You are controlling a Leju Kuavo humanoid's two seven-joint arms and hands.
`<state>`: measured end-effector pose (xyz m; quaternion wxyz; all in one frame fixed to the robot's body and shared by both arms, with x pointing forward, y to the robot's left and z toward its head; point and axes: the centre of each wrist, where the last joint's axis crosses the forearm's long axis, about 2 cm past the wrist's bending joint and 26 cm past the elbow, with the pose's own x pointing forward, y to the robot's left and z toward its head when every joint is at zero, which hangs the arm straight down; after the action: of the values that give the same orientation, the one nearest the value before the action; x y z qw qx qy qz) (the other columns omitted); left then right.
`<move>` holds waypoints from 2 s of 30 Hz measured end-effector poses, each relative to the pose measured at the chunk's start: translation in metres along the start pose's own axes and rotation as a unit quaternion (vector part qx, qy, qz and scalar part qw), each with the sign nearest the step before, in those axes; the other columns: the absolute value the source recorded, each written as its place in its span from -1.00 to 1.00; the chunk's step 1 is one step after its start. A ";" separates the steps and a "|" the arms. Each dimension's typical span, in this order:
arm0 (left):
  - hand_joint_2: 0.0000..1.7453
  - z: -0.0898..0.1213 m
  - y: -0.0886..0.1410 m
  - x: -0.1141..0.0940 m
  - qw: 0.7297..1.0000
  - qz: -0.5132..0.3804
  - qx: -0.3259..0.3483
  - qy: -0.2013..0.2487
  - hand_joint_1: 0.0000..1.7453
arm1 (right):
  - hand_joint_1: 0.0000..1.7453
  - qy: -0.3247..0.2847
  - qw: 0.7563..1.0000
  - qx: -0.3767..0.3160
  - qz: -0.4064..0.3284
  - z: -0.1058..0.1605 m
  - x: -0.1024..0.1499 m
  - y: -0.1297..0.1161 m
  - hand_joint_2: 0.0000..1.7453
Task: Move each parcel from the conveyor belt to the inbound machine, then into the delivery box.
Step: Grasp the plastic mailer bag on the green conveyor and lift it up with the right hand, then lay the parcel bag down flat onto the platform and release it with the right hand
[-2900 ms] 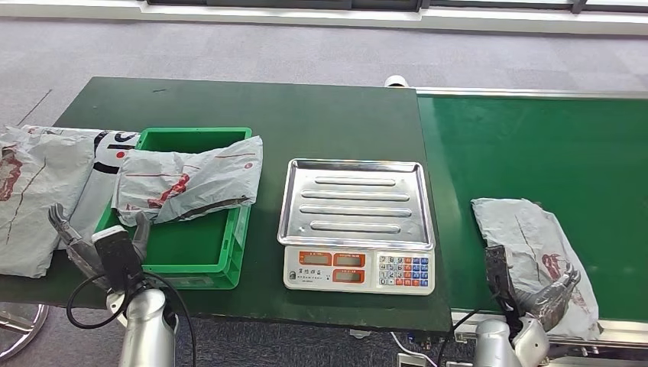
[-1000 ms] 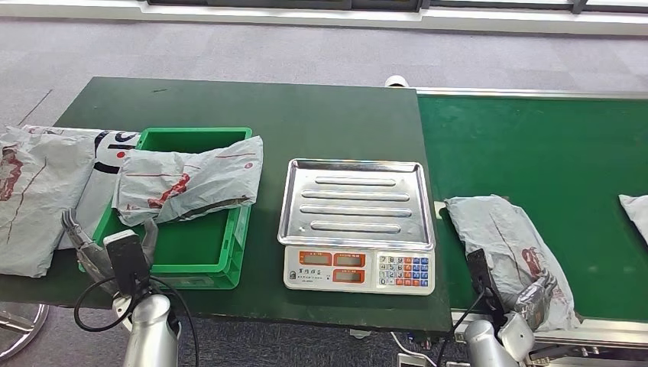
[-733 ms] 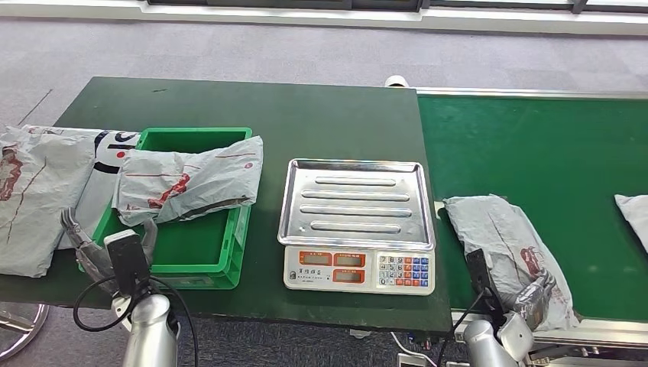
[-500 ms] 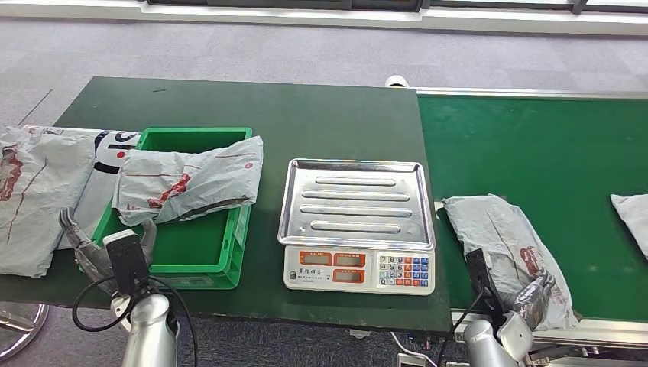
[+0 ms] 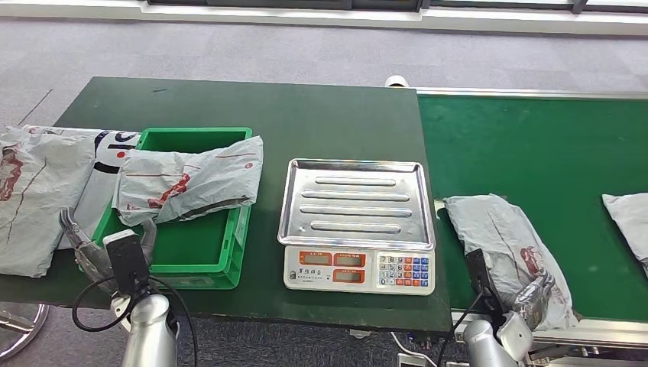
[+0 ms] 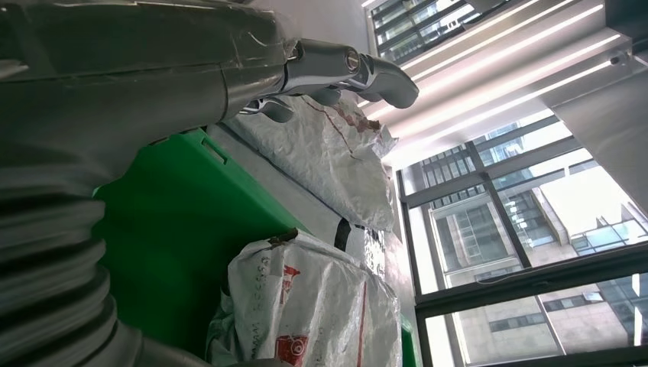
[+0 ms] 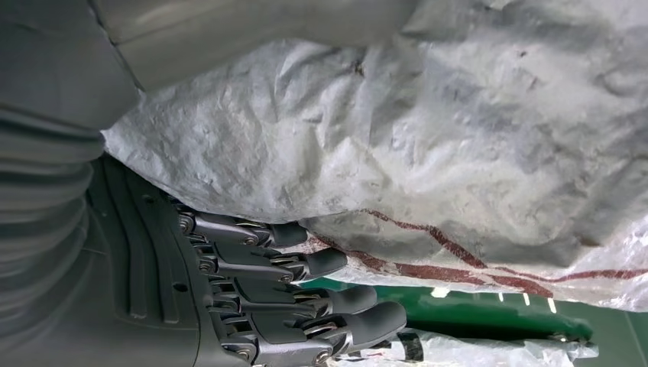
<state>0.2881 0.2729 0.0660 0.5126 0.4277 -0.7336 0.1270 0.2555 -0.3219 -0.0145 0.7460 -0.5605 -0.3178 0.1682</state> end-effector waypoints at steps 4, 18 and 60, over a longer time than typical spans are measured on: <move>1.00 0.000 0.000 0.000 1.000 0.000 0.000 0.000 -1.00 | 1.00 0.001 1.000 0.003 0.001 0.000 -0.001 0.001 1.00; 1.00 0.000 0.000 0.000 1.000 -0.002 -0.001 -0.002 -1.00 | 1.00 -0.003 1.000 0.005 0.005 -0.003 -0.001 0.000 1.00; 1.00 0.003 0.003 -0.004 1.000 -0.005 0.001 0.008 -1.00 | 1.00 -0.211 0.874 -0.422 -0.118 0.023 0.030 -0.191 1.00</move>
<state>0.2849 0.2748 0.0618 0.5184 0.4308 -0.7274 0.1283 0.2428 -0.3469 0.1779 0.3681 -0.7315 -0.5723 0.0438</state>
